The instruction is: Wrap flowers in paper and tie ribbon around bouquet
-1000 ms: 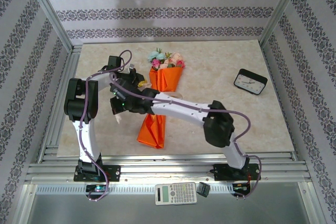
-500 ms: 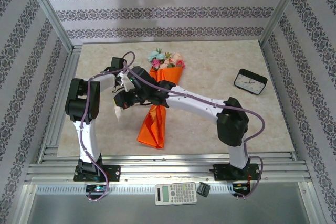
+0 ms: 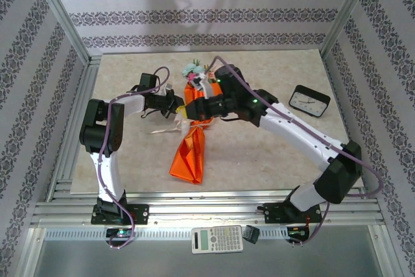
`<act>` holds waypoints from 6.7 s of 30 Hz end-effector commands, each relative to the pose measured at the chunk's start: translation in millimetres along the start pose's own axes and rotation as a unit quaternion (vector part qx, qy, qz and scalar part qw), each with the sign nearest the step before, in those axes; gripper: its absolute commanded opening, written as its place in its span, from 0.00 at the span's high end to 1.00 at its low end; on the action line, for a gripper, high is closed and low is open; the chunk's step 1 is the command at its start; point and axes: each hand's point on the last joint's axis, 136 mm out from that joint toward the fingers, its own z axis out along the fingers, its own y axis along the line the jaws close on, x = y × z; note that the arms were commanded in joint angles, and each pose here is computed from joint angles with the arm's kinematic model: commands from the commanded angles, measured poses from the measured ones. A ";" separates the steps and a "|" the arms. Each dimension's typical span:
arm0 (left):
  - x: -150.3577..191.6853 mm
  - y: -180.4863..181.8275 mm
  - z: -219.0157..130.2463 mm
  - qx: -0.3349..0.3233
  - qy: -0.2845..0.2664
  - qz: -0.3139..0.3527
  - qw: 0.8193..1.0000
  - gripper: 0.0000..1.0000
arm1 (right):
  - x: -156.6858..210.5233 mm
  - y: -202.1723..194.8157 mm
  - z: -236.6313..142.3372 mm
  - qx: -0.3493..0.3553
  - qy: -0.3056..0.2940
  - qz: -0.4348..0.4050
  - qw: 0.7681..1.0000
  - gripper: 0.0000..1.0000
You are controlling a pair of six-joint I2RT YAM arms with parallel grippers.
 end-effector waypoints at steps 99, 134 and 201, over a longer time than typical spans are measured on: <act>50.8 -28.8 -36.4 0.023 -0.076 -0.045 0.996 1.00 | 64.5 -217.2 77.2 0.177 -0.251 0.690 0.656 0.94; 49.1 -33.6 -36.2 0.030 -0.076 -0.046 0.996 1.00 | 41.3 -210.9 79.3 0.151 -0.269 0.698 0.647 1.00; 67.3 -41.4 -53.6 0.063 -0.125 -0.079 0.987 1.00 | -14.5 -199.7 88.6 0.144 -0.237 0.681 0.678 0.58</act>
